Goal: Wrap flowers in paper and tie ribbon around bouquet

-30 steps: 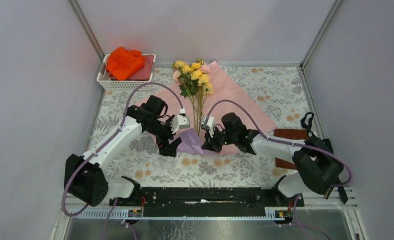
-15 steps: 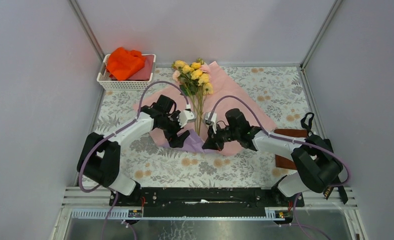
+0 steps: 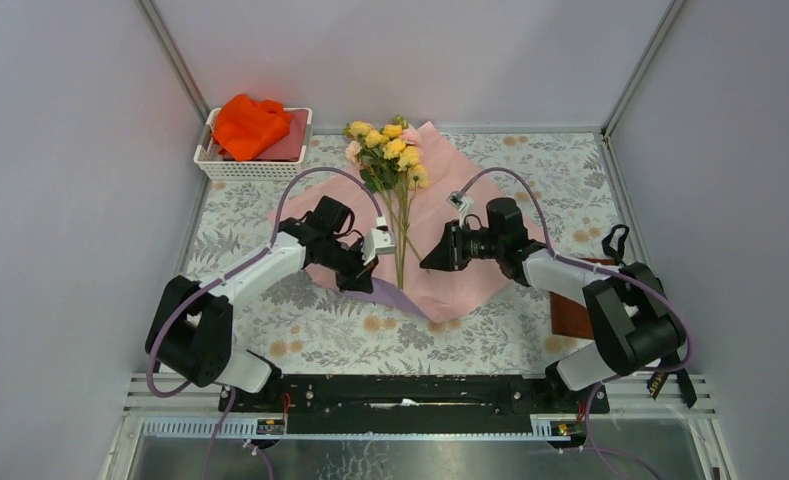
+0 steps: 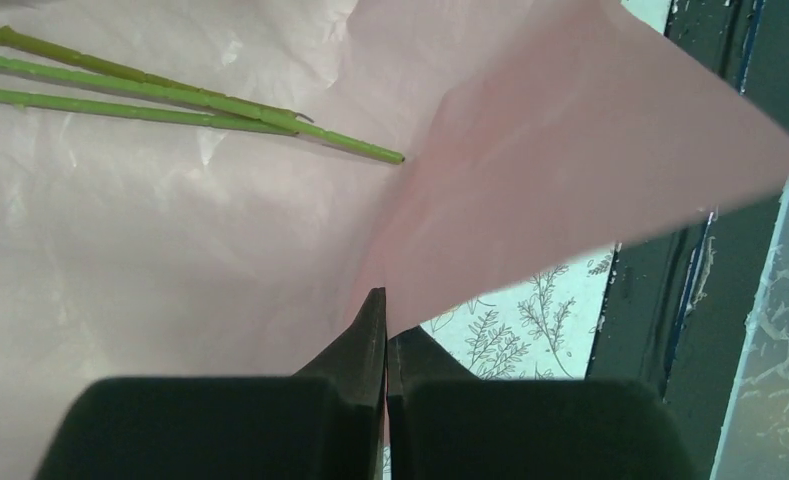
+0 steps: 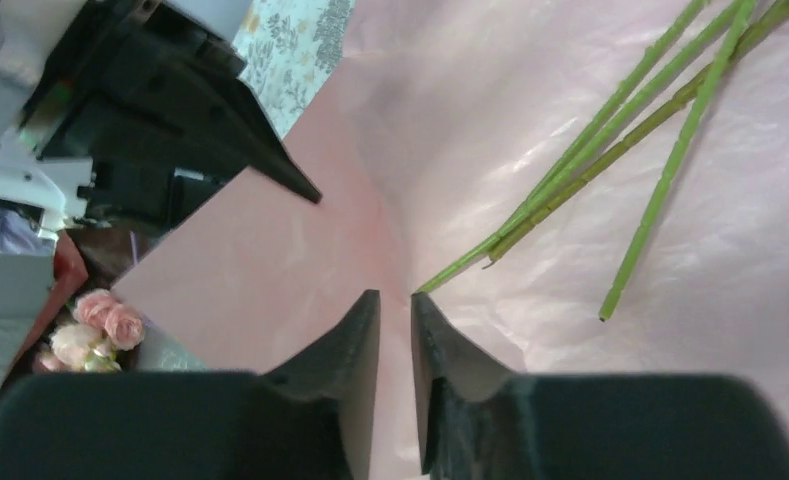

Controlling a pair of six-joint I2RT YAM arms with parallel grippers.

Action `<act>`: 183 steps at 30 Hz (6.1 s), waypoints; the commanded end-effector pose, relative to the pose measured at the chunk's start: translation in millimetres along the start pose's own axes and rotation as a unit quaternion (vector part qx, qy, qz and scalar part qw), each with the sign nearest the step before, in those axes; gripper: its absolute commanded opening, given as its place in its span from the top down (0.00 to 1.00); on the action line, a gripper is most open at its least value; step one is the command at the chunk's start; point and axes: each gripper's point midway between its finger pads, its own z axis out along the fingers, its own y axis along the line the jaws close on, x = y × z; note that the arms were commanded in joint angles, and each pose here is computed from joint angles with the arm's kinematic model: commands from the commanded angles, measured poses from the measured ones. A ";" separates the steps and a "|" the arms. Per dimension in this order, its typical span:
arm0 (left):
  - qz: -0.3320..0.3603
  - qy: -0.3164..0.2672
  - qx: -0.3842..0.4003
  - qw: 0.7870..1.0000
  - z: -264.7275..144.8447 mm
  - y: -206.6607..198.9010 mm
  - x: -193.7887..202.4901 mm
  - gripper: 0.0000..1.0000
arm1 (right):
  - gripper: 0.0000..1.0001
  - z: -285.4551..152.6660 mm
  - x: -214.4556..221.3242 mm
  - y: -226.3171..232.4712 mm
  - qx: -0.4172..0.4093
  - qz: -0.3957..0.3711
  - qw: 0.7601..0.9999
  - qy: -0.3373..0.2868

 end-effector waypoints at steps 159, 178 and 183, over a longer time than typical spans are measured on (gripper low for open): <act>-0.089 0.268 -0.156 0.947 4.1 33.2 123.8 0.61 | 1.00 -64.7 138.3 -83.3 0.332 0.231 0.894 0.191; -0.046 0.217 -0.200 0.954 -43.6 32.2 51.5 0.59 | 1.00 -76.7 133.6 -84.8 0.355 0.214 0.888 0.199; -0.062 0.124 -0.202 0.969 6.1 66.6 -25.2 0.61 | 1.00 -74.5 121.4 -82.7 0.356 0.213 0.892 0.177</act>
